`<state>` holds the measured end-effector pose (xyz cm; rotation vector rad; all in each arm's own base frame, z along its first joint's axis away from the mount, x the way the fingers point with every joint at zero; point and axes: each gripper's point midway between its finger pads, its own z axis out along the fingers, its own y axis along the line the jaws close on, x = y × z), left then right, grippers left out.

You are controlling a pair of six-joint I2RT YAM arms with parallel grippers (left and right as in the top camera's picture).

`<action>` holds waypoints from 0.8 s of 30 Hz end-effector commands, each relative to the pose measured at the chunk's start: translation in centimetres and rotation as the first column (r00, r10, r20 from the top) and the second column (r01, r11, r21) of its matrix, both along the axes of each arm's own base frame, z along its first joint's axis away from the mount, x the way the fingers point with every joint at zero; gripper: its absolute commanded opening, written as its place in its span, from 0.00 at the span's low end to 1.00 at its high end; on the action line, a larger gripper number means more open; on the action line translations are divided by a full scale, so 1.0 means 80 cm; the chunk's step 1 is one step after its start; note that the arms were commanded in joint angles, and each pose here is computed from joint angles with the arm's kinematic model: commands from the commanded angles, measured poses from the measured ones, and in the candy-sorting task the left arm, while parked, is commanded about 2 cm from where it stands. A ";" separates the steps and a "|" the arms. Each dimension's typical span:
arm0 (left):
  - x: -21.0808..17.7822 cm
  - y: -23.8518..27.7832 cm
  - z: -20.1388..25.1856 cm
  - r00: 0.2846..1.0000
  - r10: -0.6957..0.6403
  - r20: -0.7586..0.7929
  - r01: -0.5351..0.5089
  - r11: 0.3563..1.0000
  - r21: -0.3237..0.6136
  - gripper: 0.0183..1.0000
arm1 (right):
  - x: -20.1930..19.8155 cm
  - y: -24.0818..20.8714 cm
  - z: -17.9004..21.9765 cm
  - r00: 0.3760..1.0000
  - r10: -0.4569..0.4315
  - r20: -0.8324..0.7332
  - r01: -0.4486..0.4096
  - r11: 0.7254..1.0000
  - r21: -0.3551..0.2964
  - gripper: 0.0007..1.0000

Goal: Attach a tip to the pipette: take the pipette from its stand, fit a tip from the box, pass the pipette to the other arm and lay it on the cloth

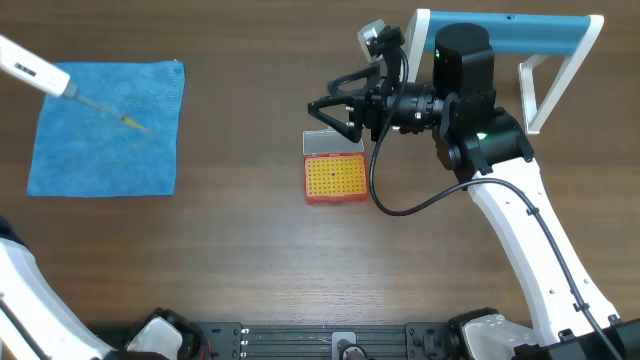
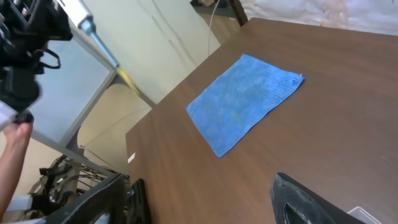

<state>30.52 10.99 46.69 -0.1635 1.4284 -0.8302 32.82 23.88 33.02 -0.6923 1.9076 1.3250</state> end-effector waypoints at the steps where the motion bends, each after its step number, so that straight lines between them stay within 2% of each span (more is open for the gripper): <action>1: 0.004 0.008 0.067 0.941 0.325 0.089 -0.336 0.926 0.173 0.01 | 0.006 -0.002 0.006 0.999 -0.027 -0.020 0.027 1.000 0.007 0.76; 2: 0.009 0.009 0.065 0.920 0.387 0.055 -0.389 0.895 0.219 0.00 | 0.006 -0.002 0.006 0.999 -0.027 -0.024 0.027 1.000 0.008 0.76; 4: 0.017 0.007 0.059 0.897 0.441 0.003 -0.422 0.857 0.296 0.00 | 0.006 -0.002 0.006 0.999 -0.027 -0.027 0.027 1.000 0.009 0.76; 8: 0.041 0.004 0.023 0.890 0.438 -0.125 -0.370 0.856 0.360 0.01 | 0.005 0.000 0.006 0.999 -0.023 -0.027 0.023 1.000 0.009 0.76; 14: 0.070 0.035 -0.068 0.811 0.476 -0.341 -0.319 0.848 0.424 0.01 | 0.005 0.000 0.006 0.999 -0.023 -0.026 0.024 1.000 0.008 0.76; 19: 0.088 0.061 -0.141 0.721 0.497 -0.482 -0.261 0.840 0.475 0.00 | 0.005 0.000 0.006 0.999 -0.024 -0.026 0.024 1.000 0.008 0.76; 24: 0.096 0.094 -0.227 0.569 0.533 -0.626 -0.186 0.826 0.533 0.01 | 0.008 -0.001 0.005 0.999 -0.041 -0.025 0.041 0.999 0.001 0.76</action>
